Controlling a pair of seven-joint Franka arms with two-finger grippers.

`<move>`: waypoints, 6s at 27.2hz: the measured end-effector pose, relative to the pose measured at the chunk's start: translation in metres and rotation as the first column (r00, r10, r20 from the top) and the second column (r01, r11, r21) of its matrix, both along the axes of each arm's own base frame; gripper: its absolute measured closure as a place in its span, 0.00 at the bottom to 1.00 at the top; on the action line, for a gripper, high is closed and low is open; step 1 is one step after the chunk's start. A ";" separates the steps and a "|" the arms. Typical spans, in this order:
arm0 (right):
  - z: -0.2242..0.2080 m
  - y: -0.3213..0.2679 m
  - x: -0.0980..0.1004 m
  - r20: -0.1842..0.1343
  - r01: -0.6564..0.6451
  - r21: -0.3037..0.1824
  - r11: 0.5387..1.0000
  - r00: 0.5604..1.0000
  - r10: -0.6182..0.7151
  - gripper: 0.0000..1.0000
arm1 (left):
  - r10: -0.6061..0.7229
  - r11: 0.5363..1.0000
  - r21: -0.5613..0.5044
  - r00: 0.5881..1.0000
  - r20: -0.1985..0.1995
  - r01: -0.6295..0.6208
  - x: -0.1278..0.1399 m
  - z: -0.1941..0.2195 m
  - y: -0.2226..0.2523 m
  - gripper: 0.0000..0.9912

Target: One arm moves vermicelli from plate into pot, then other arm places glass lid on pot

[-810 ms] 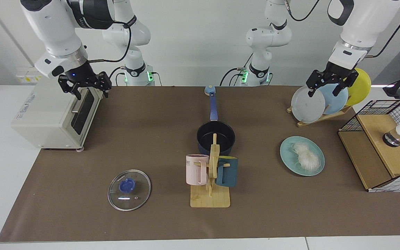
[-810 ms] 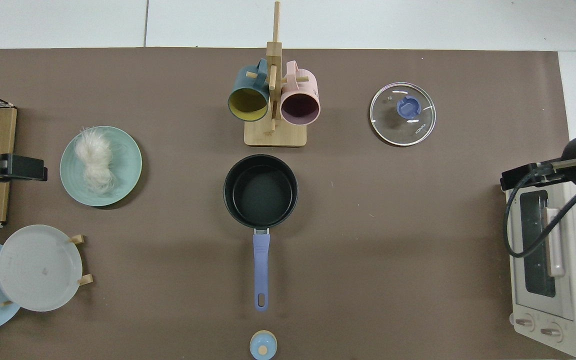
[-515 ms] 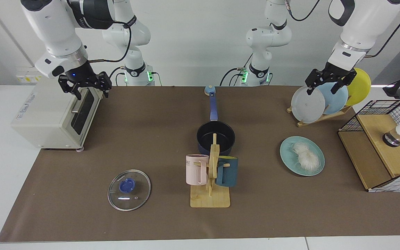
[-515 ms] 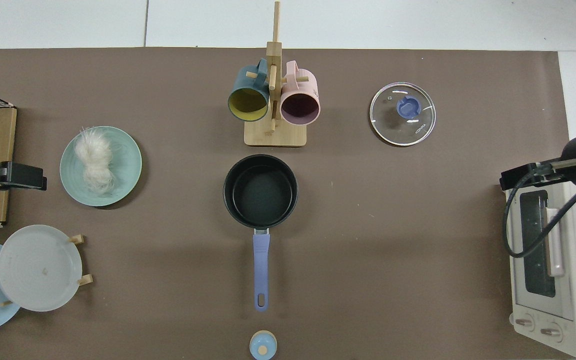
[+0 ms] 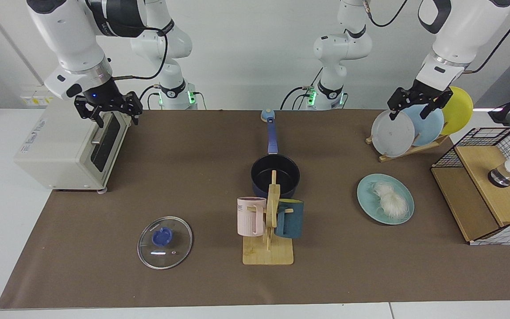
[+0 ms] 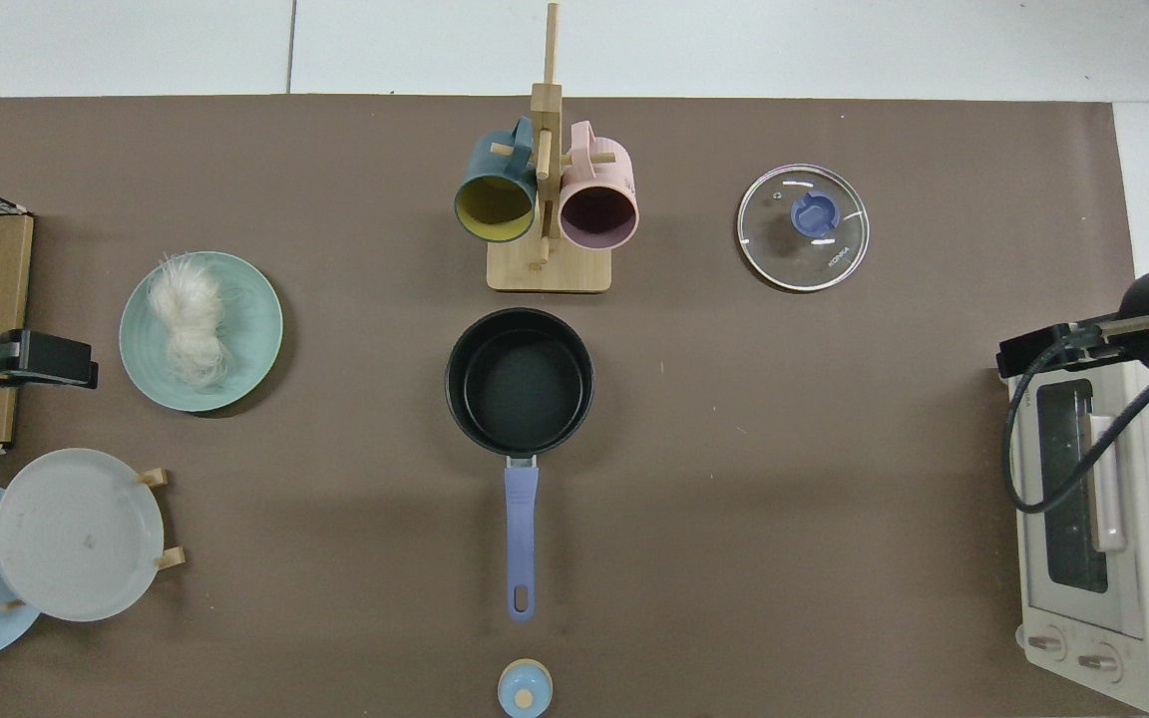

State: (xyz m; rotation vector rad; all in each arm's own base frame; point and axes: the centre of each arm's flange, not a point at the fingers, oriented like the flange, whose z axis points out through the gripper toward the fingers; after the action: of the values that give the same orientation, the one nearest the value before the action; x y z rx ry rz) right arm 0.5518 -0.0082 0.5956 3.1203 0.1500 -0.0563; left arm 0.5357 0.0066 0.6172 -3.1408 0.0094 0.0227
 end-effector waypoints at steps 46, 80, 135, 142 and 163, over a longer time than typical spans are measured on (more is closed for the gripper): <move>-0.084 0.039 0.146 0.006 0.042 0.020 0.999 0.999 -0.042 0.01 | 0.138 0.990 -0.011 0.959 0.248 -0.140 0.123 -0.149 0.079 0.00; -0.274 0.087 0.221 0.066 0.028 -0.019 0.999 0.997 -0.027 0.02 | 0.168 0.986 -0.008 0.982 0.088 -0.168 0.137 -0.283 0.042 0.03; -0.266 0.088 0.226 0.093 0.035 -0.024 0.999 0.995 -0.032 0.35 | 0.258 0.942 -0.226 0.966 0.017 -0.247 0.050 -0.184 -0.295 0.61; -0.264 0.085 0.226 0.094 0.039 -0.024 0.999 0.995 -0.036 0.35 | 0.268 0.937 -0.226 0.963 -0.025 -0.266 0.045 -0.211 -0.312 0.61; -0.135 0.068 0.185 0.096 0.049 -0.027 0.998 0.994 -0.046 0.35 | 0.288 0.929 -0.243 0.958 0.000 -0.279 0.050 -0.213 -0.307 0.20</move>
State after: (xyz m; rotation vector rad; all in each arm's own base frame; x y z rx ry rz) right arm 0.7372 0.0602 0.4606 3.0890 0.0728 0.0881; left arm 0.5862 -0.3006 0.4045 -3.3510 -0.4795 -0.0381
